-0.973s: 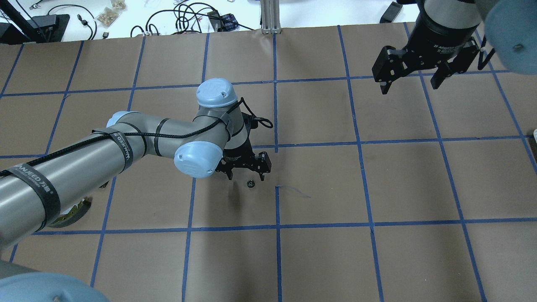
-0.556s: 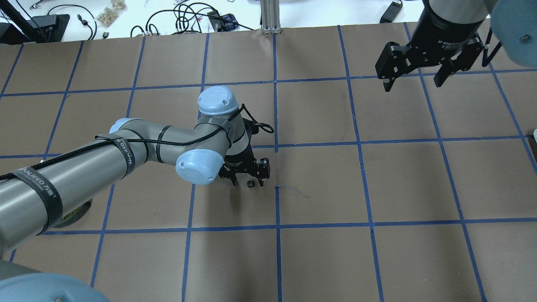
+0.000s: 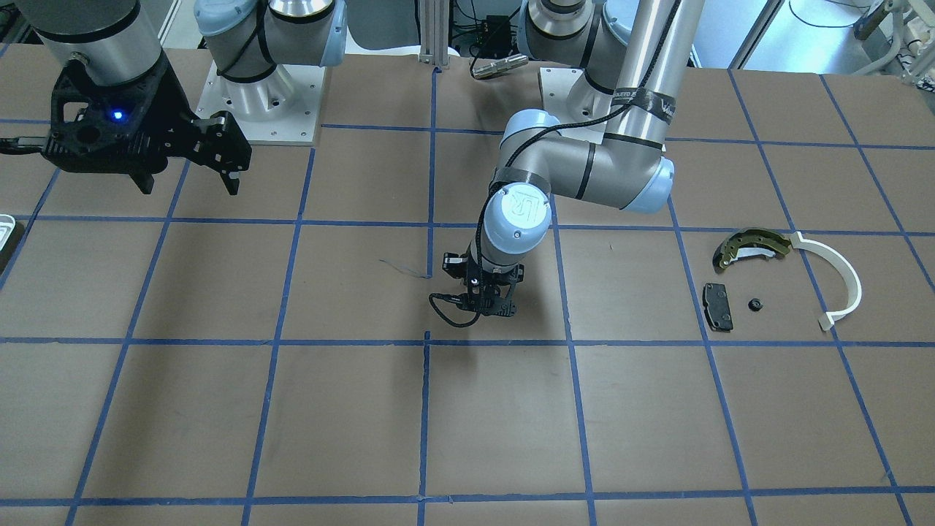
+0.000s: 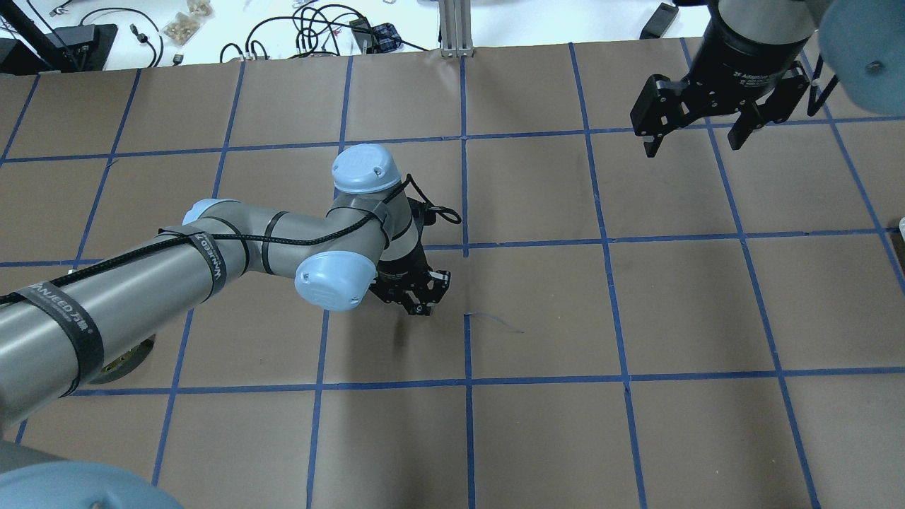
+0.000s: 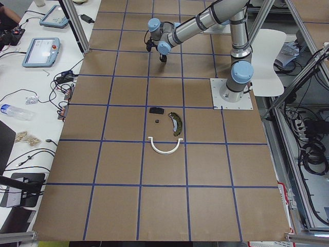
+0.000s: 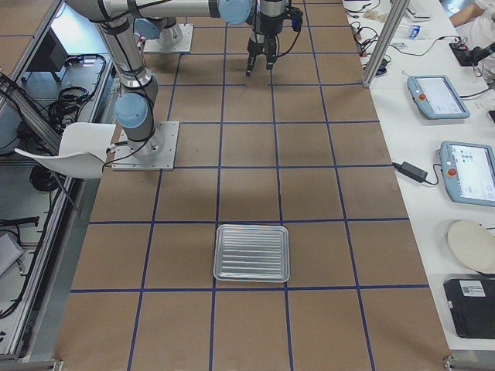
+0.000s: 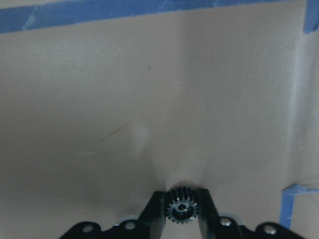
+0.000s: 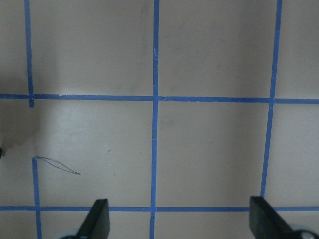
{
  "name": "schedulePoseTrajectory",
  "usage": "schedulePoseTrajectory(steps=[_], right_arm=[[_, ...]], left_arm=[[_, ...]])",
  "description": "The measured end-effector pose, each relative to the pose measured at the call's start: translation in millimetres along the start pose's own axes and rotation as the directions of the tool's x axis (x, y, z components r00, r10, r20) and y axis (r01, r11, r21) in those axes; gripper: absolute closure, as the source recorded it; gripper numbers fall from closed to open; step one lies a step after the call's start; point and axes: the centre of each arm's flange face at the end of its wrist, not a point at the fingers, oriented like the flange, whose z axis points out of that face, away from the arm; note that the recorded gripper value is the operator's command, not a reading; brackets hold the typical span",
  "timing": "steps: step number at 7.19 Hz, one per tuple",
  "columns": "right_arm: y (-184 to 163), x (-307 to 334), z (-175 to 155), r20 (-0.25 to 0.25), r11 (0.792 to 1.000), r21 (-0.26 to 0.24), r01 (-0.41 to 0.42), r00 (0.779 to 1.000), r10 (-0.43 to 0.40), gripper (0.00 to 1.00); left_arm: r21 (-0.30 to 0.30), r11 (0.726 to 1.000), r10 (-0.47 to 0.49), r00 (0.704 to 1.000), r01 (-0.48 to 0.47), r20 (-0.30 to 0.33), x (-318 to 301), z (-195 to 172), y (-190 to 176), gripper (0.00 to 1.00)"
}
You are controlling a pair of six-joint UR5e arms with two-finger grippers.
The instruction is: Place bearing gear from tray to pile
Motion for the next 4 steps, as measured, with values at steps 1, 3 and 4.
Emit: schedulePoseTrajectory(steps=[1, 3, 4], right_arm=[[0, 0, 0, 0.0, 1.0, 0.0, 0.0, 1.0, 0.0, 0.0], [0, 0, 0, 0.0, 1.0, -0.002, -0.001, 1.0, 0.001, 0.0], [1, 1, 0, 0.0, 1.0, -0.003, -0.002, 1.0, 0.002, 0.0]], left_arm=[[0.009, 1.0, -0.002, 1.0, 0.002, 0.003, -9, -16, -8, 1.0], [-0.029, 0.999, -0.014, 0.999, 0.015, 0.048, -84, -71, -36, 1.0], [-0.052, 0.998, -0.039, 0.997, 0.043, 0.066, -138, -104, -46, 1.0]])
